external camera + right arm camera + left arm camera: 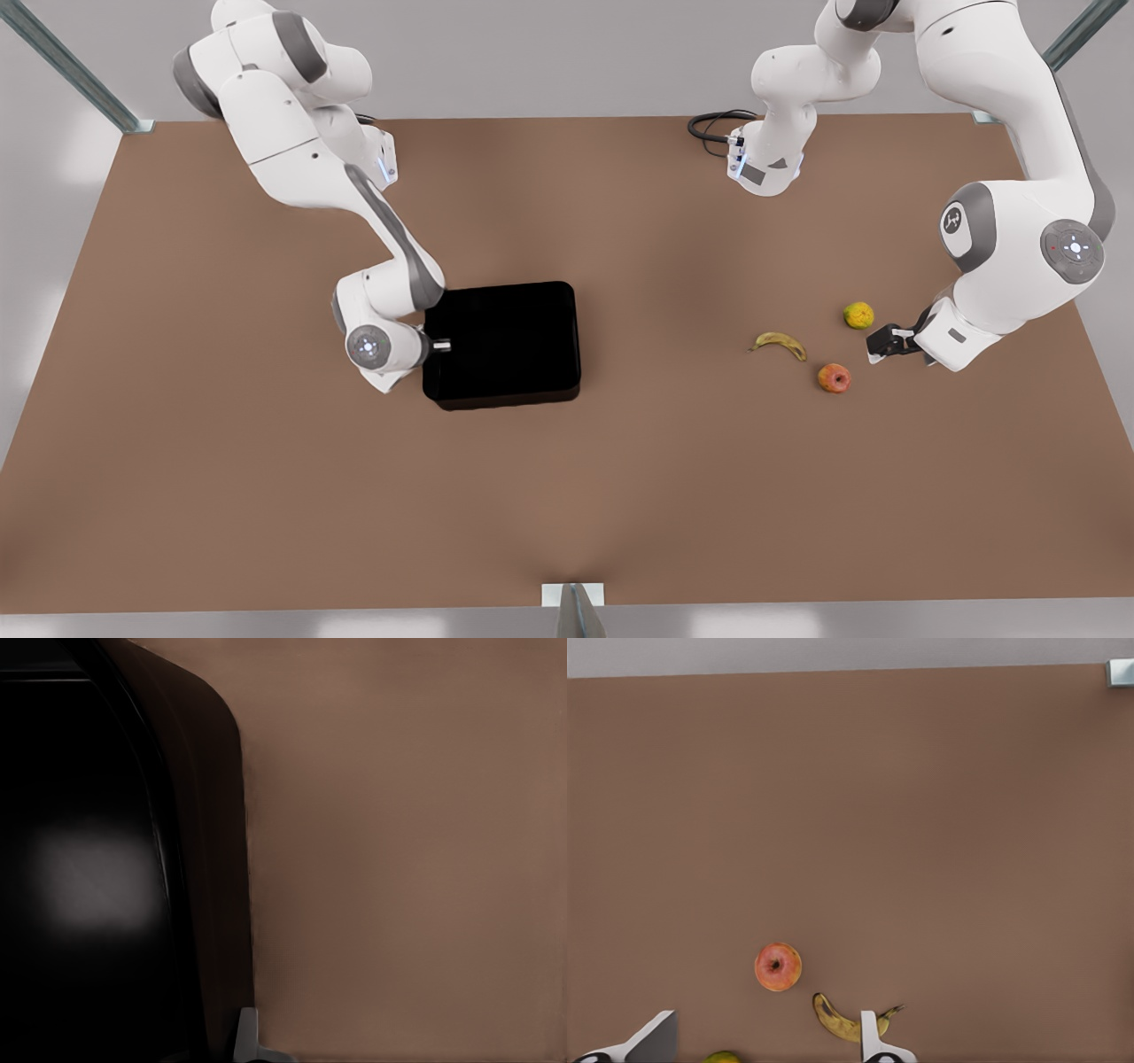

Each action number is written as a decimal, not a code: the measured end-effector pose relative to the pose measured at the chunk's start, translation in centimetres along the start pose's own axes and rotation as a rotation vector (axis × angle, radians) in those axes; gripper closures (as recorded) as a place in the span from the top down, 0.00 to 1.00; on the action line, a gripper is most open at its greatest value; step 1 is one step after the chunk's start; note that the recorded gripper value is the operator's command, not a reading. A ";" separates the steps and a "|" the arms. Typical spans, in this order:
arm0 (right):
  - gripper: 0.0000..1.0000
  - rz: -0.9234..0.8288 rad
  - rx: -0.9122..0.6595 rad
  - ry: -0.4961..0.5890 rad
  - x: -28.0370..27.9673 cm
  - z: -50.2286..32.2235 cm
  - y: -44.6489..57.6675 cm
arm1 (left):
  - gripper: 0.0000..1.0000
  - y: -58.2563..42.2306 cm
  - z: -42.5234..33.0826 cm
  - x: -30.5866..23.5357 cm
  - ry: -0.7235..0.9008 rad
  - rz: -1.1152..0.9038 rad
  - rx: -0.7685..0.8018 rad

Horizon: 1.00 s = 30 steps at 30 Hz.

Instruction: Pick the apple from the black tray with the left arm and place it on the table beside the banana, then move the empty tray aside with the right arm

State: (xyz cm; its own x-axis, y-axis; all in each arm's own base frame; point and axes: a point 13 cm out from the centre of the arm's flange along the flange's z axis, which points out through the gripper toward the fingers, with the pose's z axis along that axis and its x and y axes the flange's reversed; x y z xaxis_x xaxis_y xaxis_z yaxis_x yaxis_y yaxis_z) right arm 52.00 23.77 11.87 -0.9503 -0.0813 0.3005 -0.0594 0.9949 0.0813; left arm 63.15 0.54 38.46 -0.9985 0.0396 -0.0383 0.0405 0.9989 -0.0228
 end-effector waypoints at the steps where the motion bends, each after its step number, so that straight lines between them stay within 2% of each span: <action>1: 0.00 -0.004 -0.005 -0.034 -0.7 -2.9 0.1 | 1.00 0.0 0.0 0.0 0.000 0.000 0.000; 5: 0.00 0.045 0.002 -0.104 -2.4 -12.8 -4.6 | 1.00 0.0 0.1 0.0 0.002 -0.001 0.000; 9: 0.00 0.150 0.034 -0.067 -2.2 -16.7 -16.3 | 1.00 -0.1 0.1 0.0 0.002 -0.002 0.000; 13: 0.00 0.187 0.067 0.013 -1.5 -15.5 -27.1 | 1.00 -0.1 0.1 0.0 0.002 -0.003 0.000; 17: 0.00 0.149 0.110 0.053 -3.2 -13.9 -35.7 | 1.00 -0.1 0.1 0.0 0.001 -0.004 0.000; 26: 0.00 -0.122 0.061 0.111 -7.2 -3.5 -38.7 | 1.00 -0.1 0.1 0.0 0.001 -0.006 0.000; 27: 0.05 -0.148 0.055 0.108 -7.4 -3.0 -38.6 | 1.00 -0.1 0.1 0.0 0.001 -0.006 0.000; 28: 0.23 -0.174 0.053 0.103 -7.7 -2.7 -38.6 | 1.00 -0.1 0.1 0.0 0.001 -0.006 0.000; 29: 0.49 -0.200 0.054 0.099 -7.9 -2.6 -38.5 | 1.00 -0.1 0.1 0.0 0.001 -0.006 0.000; 30: 0.85 -0.224 0.056 0.093 -8.1 -2.6 -38.4 | 1.00 -0.1 0.1 0.0 0.001 -0.006 0.000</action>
State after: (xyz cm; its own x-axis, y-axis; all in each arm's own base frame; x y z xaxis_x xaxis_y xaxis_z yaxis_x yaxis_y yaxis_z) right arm 62.79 -13.94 8.83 -0.8793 -0.3028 0.3676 -0.2849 0.9530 0.1035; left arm 63.19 0.44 38.32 -0.9987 0.0341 -0.0368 0.0349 0.9991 -0.0229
